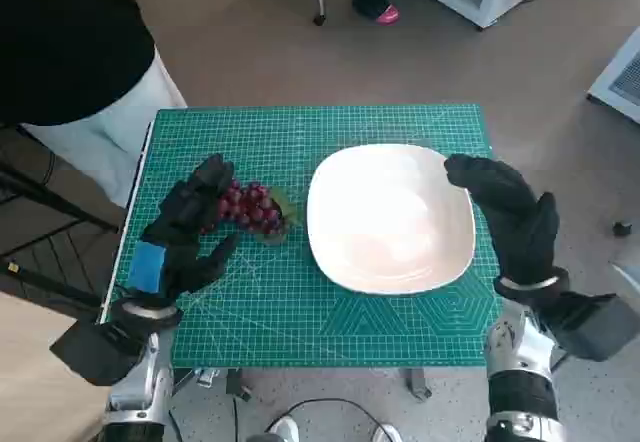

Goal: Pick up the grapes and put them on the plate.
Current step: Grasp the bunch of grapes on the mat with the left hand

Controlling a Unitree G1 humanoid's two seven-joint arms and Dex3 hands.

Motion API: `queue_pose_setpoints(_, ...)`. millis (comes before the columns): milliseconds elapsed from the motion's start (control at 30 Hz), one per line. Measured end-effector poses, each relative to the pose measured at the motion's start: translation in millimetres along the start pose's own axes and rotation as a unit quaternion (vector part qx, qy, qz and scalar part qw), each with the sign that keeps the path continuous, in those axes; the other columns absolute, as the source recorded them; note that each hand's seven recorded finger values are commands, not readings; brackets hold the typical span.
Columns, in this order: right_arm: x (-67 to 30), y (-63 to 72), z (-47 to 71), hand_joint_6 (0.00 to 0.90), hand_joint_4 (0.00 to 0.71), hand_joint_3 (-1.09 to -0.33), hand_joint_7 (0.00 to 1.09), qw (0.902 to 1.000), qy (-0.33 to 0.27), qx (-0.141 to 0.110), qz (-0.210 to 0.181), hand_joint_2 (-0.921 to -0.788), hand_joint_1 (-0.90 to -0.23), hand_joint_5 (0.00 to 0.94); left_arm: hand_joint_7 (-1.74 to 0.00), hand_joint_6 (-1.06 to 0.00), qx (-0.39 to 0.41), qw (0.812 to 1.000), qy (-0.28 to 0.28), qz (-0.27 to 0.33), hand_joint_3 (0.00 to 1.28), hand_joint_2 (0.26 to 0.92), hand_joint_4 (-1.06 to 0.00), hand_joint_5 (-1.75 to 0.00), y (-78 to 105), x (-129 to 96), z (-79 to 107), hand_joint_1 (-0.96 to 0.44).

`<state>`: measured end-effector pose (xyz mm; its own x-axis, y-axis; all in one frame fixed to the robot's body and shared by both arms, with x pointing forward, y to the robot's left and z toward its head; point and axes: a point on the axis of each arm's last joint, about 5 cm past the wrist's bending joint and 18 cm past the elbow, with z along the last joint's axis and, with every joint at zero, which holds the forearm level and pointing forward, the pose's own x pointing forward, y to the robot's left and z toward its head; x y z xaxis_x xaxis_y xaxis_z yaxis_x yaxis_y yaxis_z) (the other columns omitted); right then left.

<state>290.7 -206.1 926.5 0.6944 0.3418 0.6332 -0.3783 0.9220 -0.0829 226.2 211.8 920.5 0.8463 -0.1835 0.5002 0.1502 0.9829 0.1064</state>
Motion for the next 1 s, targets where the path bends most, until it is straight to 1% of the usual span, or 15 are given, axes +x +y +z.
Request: queue_pose_setpoints(1000,-0.5,-1.0,-0.7,0.497,0.555,-0.530,0.00,1.0000,0.005,0.002,-0.001,-0.921,-0.398,0.001,-0.19,-0.33,0.000,1.000,0.003,0.006,0.38,0.921,-0.34,0.00,0.0,-1.3,-0.5,-0.28)
